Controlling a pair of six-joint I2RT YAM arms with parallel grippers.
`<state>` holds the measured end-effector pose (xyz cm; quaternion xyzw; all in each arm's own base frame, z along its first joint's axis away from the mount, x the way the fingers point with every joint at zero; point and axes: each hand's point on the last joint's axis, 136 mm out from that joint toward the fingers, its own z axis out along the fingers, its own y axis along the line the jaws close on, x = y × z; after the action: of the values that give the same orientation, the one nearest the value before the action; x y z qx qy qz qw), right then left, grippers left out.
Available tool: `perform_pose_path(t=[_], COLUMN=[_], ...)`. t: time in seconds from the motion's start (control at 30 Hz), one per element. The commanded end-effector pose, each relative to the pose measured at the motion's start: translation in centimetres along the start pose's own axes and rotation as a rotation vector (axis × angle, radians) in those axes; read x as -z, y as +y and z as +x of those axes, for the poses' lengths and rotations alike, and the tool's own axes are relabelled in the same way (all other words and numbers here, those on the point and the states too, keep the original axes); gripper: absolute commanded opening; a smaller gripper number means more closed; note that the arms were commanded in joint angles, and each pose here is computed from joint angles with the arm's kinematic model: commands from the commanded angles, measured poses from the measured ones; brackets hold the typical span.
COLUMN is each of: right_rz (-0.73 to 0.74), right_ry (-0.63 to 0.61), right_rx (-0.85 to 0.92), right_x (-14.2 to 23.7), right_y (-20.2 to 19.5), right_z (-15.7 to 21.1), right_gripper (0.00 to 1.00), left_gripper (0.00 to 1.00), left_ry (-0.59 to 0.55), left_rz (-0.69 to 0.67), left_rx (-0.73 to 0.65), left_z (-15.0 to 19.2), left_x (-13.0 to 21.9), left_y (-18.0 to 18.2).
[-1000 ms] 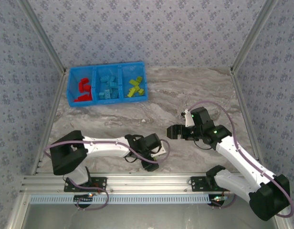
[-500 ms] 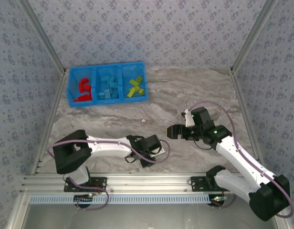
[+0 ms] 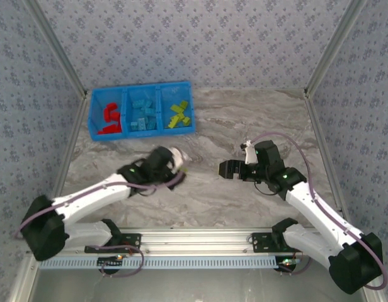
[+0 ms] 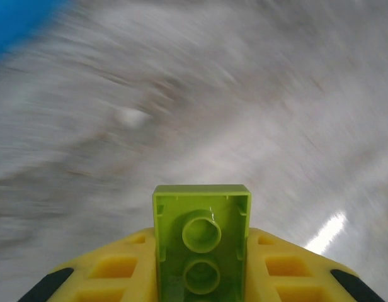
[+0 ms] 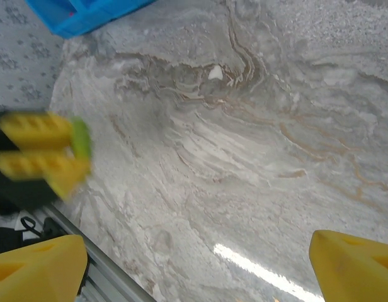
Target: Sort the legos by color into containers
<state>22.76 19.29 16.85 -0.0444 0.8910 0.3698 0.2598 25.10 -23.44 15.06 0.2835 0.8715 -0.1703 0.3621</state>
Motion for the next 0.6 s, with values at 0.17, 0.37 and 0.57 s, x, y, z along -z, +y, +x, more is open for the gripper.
perform_pose_path(t=[0.17,0.37,0.57], right_rz=[-0.256,-0.276,-0.266], right_ry=[-0.208,-0.152,-0.098], right_rx=[0.113,0.222,0.218], right_x=[-0.1,-2.9,-4.2], right_y=[7.4,10.5,10.5], right_z=[-6.2,-6.6,-5.6], right_gripper=[0.94,0.95,0.95], left_gripper=[0.26,0.26,0.26], left_ry=[-0.267,-0.353,-0.282], left_rz=[-0.377,-0.534,-0.595], left_rx=[0.52,0.77,0.813], left_z=[-5.7,-5.4,-6.1], left_x=[6.1,8.1,4.9], left_y=[18.5,28.8,35.1])
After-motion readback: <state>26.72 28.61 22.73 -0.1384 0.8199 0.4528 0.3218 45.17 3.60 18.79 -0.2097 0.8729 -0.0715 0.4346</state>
